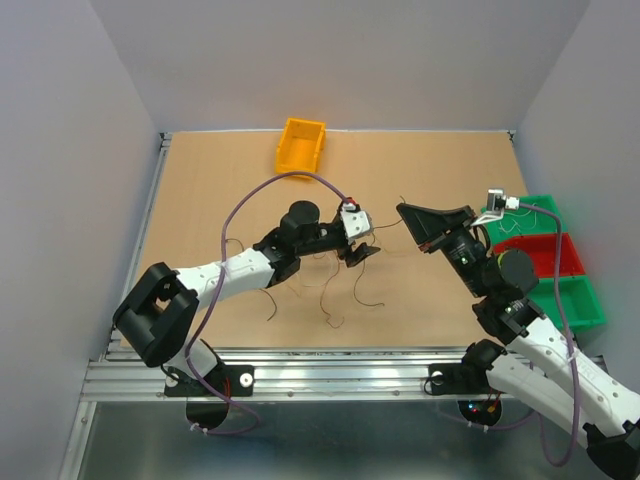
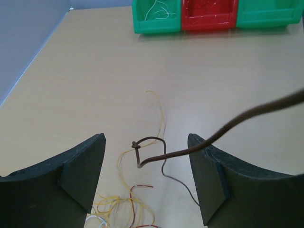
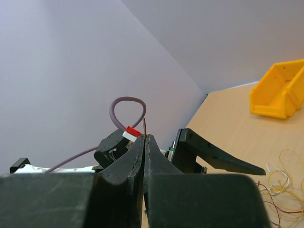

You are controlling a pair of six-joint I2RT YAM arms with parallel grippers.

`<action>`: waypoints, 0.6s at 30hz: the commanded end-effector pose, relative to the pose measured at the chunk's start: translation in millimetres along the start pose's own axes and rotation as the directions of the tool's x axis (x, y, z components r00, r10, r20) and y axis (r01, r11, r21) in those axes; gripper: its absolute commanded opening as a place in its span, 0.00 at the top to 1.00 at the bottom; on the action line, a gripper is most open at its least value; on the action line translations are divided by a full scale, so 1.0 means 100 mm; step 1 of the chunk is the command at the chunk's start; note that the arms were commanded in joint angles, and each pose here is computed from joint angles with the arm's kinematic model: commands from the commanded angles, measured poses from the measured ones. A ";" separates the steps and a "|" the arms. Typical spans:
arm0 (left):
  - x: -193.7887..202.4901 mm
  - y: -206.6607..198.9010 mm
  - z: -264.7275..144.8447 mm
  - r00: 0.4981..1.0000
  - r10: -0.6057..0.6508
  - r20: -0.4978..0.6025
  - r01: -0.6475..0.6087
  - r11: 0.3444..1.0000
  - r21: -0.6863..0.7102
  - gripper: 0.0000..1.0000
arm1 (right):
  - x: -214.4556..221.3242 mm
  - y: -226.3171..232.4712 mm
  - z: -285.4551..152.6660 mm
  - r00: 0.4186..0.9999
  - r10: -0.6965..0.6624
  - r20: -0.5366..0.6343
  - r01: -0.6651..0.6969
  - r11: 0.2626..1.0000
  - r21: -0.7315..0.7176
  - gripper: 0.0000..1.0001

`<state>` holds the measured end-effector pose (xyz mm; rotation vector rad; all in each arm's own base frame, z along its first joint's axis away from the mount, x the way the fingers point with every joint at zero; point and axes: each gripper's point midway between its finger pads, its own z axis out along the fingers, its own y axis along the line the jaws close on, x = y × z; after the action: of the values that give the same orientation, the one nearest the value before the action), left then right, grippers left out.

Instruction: Untangle the cables

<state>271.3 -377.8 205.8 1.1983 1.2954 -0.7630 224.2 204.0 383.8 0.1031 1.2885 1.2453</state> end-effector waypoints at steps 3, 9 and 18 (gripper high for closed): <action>-0.39 -0.11 -0.02 0.993 0.025 0.115 -0.033 0.997 0.071 0.19 | -0.20 0.19 -0.01 0.998 0.011 0.063 -0.008 0.998 -0.059 0.99; -0.47 -0.05 0.10 0.992 -0.032 0.125 0.023 0.997 0.075 0.38 | -0.11 0.24 0.01 0.999 0.047 0.027 -0.044 0.994 -0.099 0.99; -0.47 0.19 0.02 0.993 -0.025 0.115 0.031 0.998 -0.052 1.00 | -0.24 0.27 -0.11 0.997 0.023 0.079 -0.016 0.995 -0.099 0.99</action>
<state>268.3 -386.8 217.2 1.1669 1.3037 -0.8480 217.7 204.6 391.7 0.1067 1.2642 1.3002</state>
